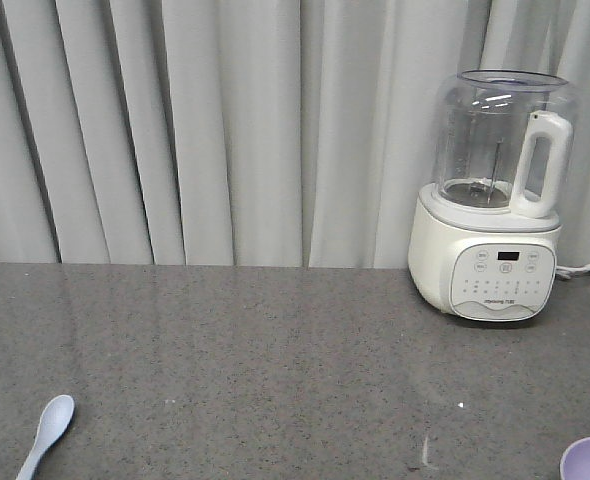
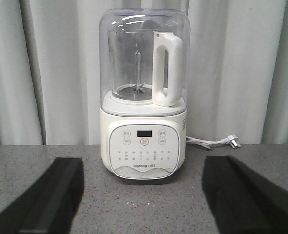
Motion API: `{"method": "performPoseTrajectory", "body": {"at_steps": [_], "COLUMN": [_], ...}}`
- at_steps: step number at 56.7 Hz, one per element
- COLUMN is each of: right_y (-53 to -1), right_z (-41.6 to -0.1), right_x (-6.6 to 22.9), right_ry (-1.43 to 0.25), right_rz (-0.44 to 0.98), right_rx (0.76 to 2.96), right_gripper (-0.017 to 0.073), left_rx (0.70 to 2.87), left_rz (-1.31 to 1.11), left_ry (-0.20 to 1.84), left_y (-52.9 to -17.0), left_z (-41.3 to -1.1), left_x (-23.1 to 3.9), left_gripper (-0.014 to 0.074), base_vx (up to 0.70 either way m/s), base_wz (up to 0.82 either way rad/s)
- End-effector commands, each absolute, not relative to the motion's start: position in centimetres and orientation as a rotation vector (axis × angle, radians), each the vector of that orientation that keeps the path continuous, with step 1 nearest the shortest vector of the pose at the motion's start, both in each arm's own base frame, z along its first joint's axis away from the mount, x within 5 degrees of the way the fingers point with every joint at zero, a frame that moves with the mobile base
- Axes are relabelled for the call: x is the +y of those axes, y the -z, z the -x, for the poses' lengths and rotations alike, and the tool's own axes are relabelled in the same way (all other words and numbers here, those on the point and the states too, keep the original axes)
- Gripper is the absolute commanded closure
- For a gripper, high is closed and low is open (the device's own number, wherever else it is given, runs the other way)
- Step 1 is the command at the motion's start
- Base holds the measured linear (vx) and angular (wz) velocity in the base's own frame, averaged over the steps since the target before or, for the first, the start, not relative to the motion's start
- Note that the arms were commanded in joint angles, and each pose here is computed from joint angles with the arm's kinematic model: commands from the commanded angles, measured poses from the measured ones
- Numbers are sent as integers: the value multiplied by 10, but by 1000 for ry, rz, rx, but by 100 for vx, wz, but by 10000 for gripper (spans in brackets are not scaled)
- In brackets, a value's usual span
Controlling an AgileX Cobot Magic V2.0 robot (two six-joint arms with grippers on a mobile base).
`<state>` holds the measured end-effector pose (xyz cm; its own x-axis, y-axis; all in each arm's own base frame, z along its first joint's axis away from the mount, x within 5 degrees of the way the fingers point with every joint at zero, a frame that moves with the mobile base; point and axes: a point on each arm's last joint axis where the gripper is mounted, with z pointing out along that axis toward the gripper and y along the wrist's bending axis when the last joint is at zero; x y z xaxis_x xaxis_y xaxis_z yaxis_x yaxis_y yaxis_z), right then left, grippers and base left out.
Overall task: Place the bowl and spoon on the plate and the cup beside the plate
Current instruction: 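Lower the left gripper and grasp the white spoon by its handle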
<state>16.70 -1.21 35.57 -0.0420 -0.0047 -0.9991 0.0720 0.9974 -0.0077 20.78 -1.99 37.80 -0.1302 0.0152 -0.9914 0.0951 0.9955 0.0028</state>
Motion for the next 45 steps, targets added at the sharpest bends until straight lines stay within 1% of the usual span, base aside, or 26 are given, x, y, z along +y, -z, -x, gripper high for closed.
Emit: {"method": "performPoseTrajectory", "body": {"at_steps": [1,2,10,14,18,20,23,32,45], "right_y": [-378,-379,-375,-372,-371,-371,-370,-369,-369], "right_z": [-164,-164,-165,-167,-168,-168,-169,-169,-169], "right_x": [-12,-12,-12,-12,-13,-13,-13,-13,-13], "right_ry": [70,62,56,56,56,56,58,60,63], "right_rz": [-40,-49,-58,-59,-59,-60,-59,-56,-53], "right_rx": [1464,1461,1500,1522,1533,1537,1543,1550,1551], "right_gripper": [-130,-145,-120,-99,-85,-79,-71,-52,-34], "left_rx": [1592,1684,1912,2068,2208,2307,2397,2588,2695], "left_rz": [-59,-62,-87,-108,-116,-121,-126,-106,-101], "left_ry": [106,102,80,64,58,53,49,86,93], "left_y": [-397,-393,-395,-392,-381,-368,-354,-305,-270], "left_z": [-209,-217,-240,-263,-282,-294,-307,-335,-352], "left_x": [-22,-23,-25,-28,-30,-31,-32,-38,-40], "left_gripper": [-15,-10,8,8,8,8,8,8,8], "base_vx": [0,0,0,0,0,0,0,0,0], "base_wz": [0,0,0,0,0,0,0,0,0]}}
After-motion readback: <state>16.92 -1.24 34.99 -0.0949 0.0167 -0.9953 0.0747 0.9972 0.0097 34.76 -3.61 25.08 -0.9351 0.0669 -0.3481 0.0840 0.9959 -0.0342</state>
